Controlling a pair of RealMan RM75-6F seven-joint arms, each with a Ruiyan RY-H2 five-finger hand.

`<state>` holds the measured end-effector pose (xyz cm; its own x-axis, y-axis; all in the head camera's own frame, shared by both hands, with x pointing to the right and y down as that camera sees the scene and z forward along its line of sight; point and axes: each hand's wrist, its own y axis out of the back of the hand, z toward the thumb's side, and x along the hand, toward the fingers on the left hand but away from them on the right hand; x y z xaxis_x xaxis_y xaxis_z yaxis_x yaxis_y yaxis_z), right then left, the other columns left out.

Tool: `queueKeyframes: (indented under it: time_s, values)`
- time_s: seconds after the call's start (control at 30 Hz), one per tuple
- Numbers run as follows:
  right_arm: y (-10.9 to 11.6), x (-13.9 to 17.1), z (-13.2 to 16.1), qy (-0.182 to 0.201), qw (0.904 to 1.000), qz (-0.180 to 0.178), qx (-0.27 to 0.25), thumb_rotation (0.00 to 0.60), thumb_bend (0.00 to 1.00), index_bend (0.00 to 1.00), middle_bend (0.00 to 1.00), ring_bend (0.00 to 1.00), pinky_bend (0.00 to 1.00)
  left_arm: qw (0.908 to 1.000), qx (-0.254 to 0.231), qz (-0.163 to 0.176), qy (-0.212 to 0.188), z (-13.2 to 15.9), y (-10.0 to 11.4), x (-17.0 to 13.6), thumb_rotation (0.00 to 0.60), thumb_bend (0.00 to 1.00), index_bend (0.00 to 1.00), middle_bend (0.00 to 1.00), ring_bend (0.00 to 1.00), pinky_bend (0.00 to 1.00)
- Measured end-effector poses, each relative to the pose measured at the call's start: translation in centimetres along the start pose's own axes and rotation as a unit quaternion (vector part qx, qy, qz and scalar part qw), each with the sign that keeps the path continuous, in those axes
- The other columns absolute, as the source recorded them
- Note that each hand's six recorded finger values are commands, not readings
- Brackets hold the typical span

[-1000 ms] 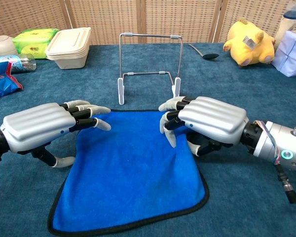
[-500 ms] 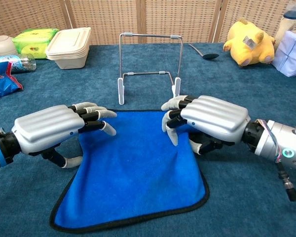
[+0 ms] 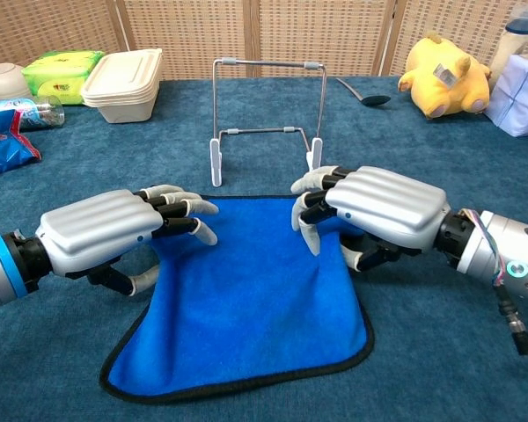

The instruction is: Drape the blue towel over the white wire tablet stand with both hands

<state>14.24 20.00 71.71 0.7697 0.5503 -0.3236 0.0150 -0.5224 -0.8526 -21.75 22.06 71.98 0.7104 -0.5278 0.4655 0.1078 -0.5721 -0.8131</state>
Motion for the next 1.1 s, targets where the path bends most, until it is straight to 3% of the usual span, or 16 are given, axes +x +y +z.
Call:
queueKeyframes:
  time_s: [0.1,0.3,0.6,0.83,1.1]
  values:
    - [0.0,0.0,0.0,0.001,1.0,0.001,0.002,0.6,0.51,0.65,0.35,0.15,0.13,1.0,-0.002,0.0,-0.001,0.1,0.0,0.0,0.6,0.75,0.22,0.11,0.0,0.0]
    - [0.0,0.0,0.1,0.002,1.0,0.001,0.003,0.6,0.51,0.65,0.35,0.15,0.13,1.0,-0.005,0.001,0.0,0.0,0.0,-0.1,0.6,0.77,0.25,0.12,0.0,0.0]
    - [0.0,-0.1,0.3,0.005,1.0,0.002,0.002,0.6,0.51,0.69,0.36,0.15,0.13,0.9998,-0.014,0.011,0.005,-0.1,0.4,-0.3,0.6,0.73,0.55,0.19,0.01,0.0]
    - [-0.1,-0.3,0.8,0.012,0.9999,0.005,-0.006,0.6,0.49,0.86,0.39,0.15,0.13,0.9993,-0.027,0.019,0.016,-0.6,0.7,-0.9,0.6,0.72,0.7,0.33,0.12,0.0]
    - [1.3,-0.4,0.7,0.001,0.9994,-0.017,-0.029,0.6,0.5,0.93,0.43,0.17,0.13,0.9968,-0.062,0.036,0.037,-1.3,1.7,-1.9,0.6,0.72,0.76,0.38,0.17,0.0]
